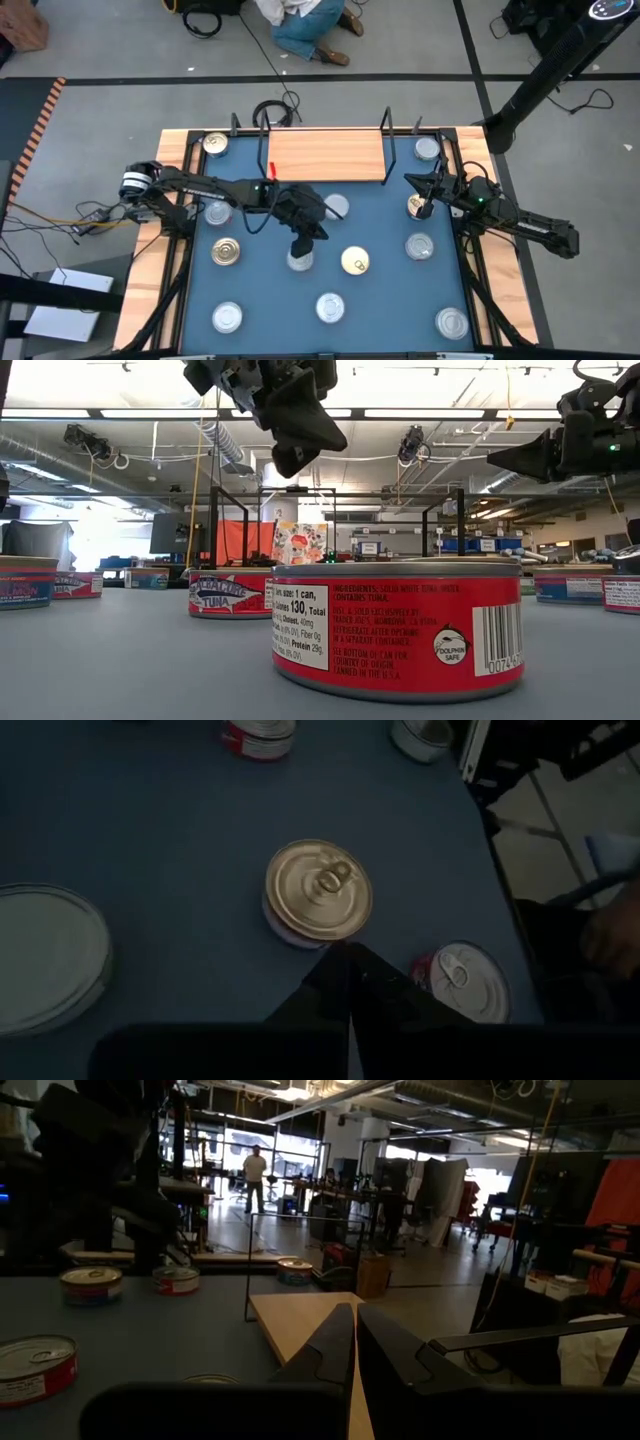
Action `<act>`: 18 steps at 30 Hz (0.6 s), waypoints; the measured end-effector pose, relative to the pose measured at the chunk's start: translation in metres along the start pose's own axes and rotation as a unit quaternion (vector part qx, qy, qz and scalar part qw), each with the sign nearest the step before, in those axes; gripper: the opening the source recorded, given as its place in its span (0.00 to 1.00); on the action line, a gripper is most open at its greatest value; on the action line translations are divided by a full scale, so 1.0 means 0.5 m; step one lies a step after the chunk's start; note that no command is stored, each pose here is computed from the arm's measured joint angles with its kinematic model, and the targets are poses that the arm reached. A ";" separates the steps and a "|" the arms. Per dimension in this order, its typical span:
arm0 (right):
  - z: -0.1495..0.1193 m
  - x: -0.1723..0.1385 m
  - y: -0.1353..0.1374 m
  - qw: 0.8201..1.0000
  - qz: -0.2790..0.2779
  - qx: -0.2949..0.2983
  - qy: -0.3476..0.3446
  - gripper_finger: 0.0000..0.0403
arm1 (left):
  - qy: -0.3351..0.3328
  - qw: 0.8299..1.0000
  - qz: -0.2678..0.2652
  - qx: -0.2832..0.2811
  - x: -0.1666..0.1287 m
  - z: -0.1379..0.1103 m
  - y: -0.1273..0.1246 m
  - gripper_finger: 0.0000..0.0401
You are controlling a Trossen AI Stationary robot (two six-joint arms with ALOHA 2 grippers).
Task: Stack canned seafood by type on shelf
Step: Put the blue tuna can on the shelf
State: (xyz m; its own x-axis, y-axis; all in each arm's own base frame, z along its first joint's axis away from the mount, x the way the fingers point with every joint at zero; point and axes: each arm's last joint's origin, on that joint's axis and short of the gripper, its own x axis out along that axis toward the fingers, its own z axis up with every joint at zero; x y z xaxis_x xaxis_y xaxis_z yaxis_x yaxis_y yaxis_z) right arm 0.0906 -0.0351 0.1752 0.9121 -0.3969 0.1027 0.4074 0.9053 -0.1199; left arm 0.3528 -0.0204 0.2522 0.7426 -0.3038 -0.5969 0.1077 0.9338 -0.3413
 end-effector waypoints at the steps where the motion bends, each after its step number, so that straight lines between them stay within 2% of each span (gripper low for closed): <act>1: 0.000 0.000 0.000 1.000 0.000 0.000 0.000 0.07 | 0.000 1.000 -0.001 -0.001 0.001 0.000 -0.002 0.02; 5: 0.000 0.000 0.000 1.000 0.000 0.000 0.000 0.07 | -0.025 0.999 0.027 -0.024 0.001 0.007 -0.001 0.03; 9: 0.000 0.000 0.000 1.000 0.000 0.000 0.000 0.07 | -0.024 0.998 0.035 -0.043 0.012 0.004 0.007 0.10; 14: 0.000 0.000 0.000 1.000 0.000 0.000 0.000 0.07 | -0.022 0.998 0.031 -0.048 0.070 -0.011 0.022 0.21; 18: 0.001 0.000 0.000 1.000 0.000 0.000 -0.002 0.07 | -0.011 0.996 0.036 -0.075 0.118 -0.025 0.043 0.24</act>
State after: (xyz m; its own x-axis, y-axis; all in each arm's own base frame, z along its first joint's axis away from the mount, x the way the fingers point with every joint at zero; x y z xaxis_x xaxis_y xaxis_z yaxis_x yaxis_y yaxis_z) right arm 0.0905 -0.0350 0.1756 0.9116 -0.3967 0.1077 0.4080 0.9051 -0.1195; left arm 0.3904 -0.0206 0.2006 0.7587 -0.2315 -0.6088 -0.0456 0.9135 -0.4042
